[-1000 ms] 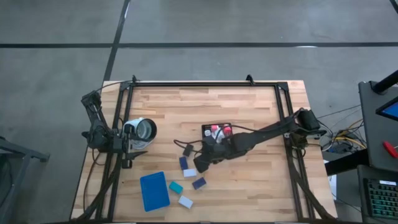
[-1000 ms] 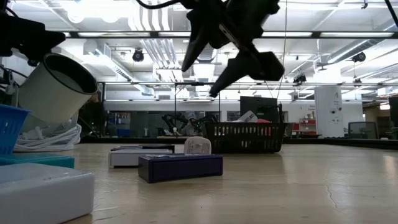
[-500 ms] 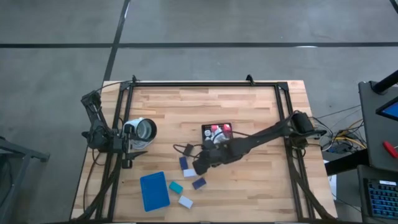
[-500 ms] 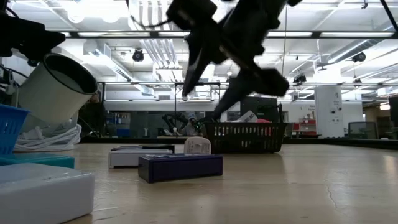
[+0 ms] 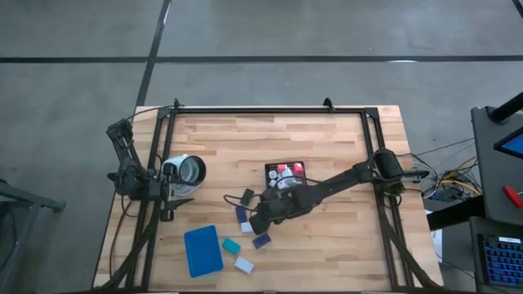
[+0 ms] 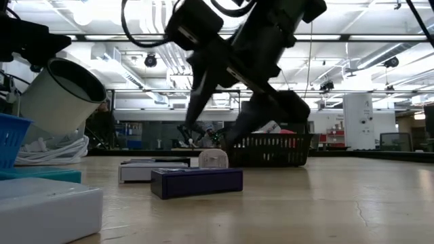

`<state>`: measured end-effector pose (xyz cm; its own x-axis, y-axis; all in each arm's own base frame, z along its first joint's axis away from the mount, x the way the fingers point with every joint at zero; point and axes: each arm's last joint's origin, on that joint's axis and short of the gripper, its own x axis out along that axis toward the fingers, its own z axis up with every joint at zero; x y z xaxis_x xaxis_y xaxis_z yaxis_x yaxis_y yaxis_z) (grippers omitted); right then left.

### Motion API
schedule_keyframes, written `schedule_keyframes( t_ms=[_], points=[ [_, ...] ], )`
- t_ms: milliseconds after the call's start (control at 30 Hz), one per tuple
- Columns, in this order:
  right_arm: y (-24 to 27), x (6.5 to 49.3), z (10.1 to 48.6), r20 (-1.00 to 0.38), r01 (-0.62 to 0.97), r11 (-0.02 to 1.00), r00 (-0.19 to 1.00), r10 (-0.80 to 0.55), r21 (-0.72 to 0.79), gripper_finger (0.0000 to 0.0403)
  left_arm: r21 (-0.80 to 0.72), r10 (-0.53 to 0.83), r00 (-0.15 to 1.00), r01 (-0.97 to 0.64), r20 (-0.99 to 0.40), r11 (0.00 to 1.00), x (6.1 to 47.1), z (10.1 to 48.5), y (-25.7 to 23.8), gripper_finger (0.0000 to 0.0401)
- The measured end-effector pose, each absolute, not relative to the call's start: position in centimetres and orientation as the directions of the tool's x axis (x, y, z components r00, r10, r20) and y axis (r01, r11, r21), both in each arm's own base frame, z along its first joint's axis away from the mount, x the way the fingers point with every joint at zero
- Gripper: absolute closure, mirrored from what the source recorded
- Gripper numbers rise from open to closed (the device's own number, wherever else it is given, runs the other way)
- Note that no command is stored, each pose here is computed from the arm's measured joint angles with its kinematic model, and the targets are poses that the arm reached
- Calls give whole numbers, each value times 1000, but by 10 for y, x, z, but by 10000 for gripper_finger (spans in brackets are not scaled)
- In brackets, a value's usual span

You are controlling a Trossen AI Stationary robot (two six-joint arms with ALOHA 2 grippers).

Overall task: Pick & Place Office items
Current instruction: Put the pink white charger adapter into the black bin

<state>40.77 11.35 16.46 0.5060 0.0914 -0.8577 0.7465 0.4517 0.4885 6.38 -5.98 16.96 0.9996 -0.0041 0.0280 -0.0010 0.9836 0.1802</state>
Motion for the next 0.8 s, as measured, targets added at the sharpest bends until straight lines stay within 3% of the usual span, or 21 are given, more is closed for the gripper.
schedule_keyframes(
  t_ms=[800],
  points=[
    [113, 408, 145, -885, 782, 437, 459, 79, 444, 161, 182, -4, 1000, -1, 27, 983, 64, 170, -60, 176]
  ],
)
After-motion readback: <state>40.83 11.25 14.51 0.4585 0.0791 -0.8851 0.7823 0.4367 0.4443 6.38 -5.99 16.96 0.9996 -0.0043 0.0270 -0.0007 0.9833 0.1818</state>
